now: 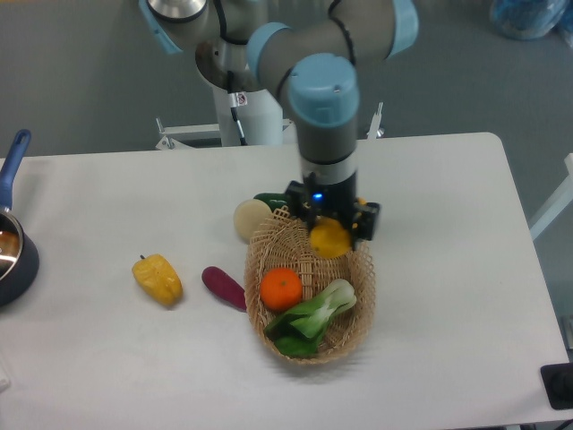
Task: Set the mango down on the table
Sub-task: 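Lift the mango out of the basket and carry it beside the bell pepper, then lower the mango onto the table and open the gripper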
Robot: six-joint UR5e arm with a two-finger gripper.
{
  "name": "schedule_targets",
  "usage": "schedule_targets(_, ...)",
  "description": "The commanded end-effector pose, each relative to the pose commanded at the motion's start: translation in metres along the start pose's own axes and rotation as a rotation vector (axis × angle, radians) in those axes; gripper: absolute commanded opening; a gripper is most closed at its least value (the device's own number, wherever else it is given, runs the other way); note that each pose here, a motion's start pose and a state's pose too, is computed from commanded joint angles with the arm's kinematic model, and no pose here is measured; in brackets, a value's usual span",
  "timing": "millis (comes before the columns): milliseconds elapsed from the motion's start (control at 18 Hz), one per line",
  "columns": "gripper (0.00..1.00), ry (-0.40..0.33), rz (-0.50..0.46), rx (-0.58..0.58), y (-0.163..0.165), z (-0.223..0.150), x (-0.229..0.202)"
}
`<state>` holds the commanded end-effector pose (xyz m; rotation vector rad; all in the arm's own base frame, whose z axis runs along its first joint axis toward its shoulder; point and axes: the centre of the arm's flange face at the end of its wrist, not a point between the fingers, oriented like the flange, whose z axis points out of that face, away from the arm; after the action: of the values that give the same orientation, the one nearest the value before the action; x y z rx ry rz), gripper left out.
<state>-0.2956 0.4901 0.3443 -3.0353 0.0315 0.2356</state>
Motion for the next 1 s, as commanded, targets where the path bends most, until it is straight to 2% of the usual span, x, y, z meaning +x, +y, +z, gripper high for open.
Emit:
schedule_targets(167,0.56,0.019,0.015,-0.003,-0.03,0.006,0.053)
schedule_targets(333,0.56,0.009,0.123,-0.038,-0.045,0.011,0.117)
schedule_targets(611,0.57,0.007,0.293,-0.105,-0.038,0.026,0.208)
schedule_targets(889,0.6,0.0,0.406,-0.185,-0.019,0.048,0.246)
schedule_targets(1000,0.6,-0.025,0.466,-0.23,-0.009,0.057,0.264)
